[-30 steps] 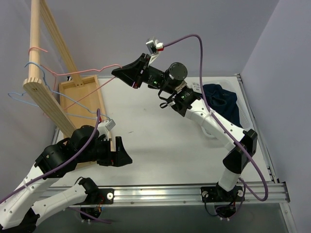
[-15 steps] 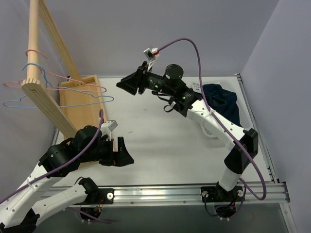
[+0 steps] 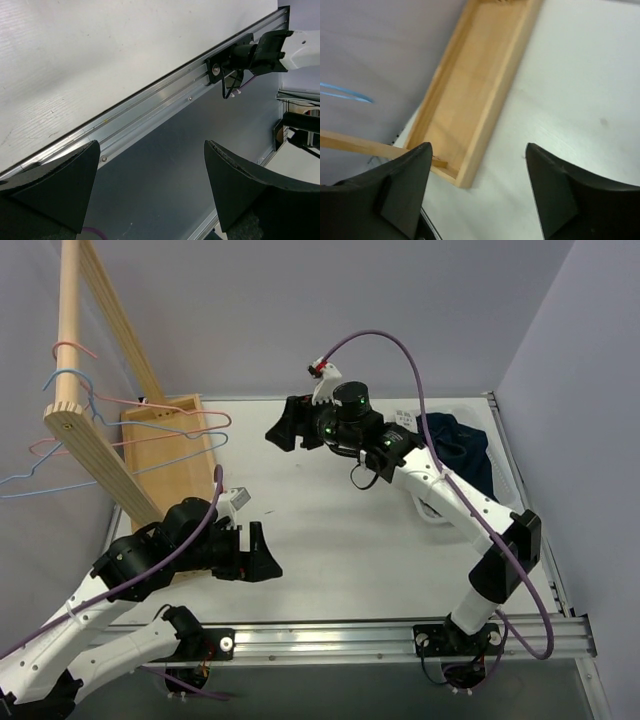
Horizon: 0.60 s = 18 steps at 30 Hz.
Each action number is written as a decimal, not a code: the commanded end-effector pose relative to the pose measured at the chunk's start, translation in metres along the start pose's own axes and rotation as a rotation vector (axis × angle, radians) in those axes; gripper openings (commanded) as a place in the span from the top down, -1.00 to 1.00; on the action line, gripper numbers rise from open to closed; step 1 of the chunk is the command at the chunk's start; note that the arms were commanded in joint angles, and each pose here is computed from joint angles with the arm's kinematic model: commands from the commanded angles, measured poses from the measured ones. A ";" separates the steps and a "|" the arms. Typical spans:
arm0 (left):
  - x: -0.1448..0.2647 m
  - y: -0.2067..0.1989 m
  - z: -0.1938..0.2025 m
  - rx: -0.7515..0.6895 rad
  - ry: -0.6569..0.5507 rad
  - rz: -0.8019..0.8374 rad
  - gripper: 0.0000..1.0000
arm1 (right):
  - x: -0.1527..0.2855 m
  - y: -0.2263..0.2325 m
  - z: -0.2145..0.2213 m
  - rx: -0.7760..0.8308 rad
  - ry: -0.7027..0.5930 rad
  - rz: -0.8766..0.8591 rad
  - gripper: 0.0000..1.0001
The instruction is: Remove the skirt from the hanger
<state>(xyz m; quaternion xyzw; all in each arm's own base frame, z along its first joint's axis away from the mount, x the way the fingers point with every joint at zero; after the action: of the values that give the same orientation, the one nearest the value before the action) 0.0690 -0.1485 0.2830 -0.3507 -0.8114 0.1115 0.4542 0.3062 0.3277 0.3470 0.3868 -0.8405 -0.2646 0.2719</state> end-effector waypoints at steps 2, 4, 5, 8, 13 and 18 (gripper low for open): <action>-0.013 -0.007 -0.005 0.004 -0.021 0.072 -0.88 | 0.059 -0.058 0.031 -0.053 0.028 0.414 -0.70; -0.022 -0.009 -0.009 0.009 -0.021 0.088 -0.88 | 0.078 -0.077 0.050 -0.049 0.077 0.525 -0.91; -0.025 -0.011 -0.010 0.008 -0.015 0.102 -0.88 | 0.089 -0.087 0.054 -0.049 0.071 0.589 -0.98; -0.037 -0.014 -0.017 0.010 0.000 0.112 -0.88 | 0.138 -0.100 0.066 -0.060 0.019 0.737 -1.00; -0.053 -0.021 -0.031 0.013 0.010 0.134 -0.88 | 0.192 -0.110 0.081 -0.104 -0.054 0.881 -1.00; -0.066 -0.027 -0.038 0.021 0.021 0.173 -0.88 | 0.234 -0.112 0.097 -0.188 -0.118 0.949 -1.00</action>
<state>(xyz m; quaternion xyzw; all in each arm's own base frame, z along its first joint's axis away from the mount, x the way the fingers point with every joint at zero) 0.1030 -0.2026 0.2541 -0.3752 -0.7741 0.1279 0.4935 0.1863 0.1291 0.2762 0.0010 -0.9148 -0.2114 0.3443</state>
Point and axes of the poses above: each gripper's point midway between its finger pads, its own x axis back along the fingers, its own y axis along the line the jaws close on, z = x × y, the point moved 7 cm from there along x, back along the fingers, and after that the axes turned 12 degrees about -x, right-handed, at the moved point
